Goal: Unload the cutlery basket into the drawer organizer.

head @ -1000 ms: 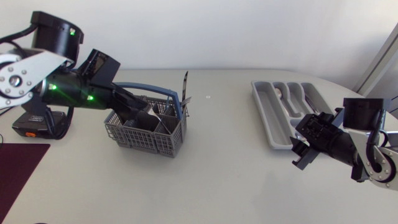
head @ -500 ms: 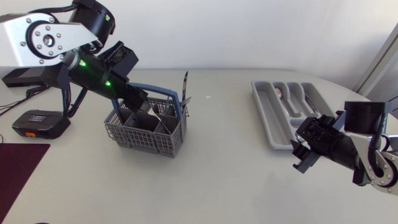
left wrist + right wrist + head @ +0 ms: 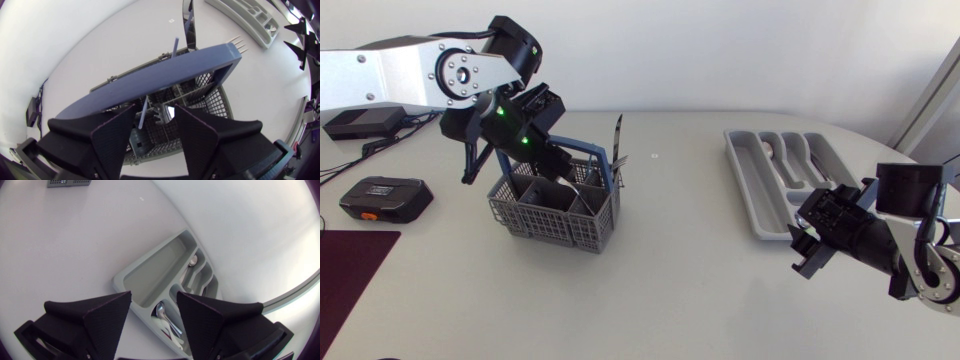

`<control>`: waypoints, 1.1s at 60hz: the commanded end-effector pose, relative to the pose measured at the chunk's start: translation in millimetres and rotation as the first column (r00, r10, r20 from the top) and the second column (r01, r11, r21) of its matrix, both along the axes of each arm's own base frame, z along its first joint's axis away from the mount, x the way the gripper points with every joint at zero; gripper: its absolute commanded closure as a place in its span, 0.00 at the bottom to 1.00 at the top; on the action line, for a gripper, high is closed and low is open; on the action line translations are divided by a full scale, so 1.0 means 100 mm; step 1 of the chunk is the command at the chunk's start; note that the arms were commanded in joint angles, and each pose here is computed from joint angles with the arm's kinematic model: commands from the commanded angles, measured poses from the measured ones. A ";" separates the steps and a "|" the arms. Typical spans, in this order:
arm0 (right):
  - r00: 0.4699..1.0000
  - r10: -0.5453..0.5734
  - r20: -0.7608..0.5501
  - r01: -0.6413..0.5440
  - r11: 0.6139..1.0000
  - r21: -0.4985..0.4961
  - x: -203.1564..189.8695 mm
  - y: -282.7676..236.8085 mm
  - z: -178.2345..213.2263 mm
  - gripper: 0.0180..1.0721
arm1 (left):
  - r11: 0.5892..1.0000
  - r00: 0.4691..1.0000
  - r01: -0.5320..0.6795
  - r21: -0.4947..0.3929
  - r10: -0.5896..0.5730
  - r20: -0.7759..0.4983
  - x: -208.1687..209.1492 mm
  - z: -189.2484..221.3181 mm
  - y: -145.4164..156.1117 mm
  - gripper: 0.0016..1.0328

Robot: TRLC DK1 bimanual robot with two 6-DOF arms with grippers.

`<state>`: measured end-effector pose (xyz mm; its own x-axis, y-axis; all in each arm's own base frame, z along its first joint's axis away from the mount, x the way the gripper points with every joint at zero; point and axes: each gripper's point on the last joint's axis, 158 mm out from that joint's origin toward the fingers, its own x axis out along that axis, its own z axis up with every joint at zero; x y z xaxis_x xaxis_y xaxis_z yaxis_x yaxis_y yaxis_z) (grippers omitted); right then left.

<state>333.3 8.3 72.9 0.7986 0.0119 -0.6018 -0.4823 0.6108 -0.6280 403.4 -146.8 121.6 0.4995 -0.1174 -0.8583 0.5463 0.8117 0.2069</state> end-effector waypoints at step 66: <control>1.000 -0.008 -0.001 0.008 1.000 -0.004 -0.14 -0.17 -0.07 0.36 | 0.949 0.960 0.121 0.290 -0.186 0.208 -0.25 0.53 -0.32 0.97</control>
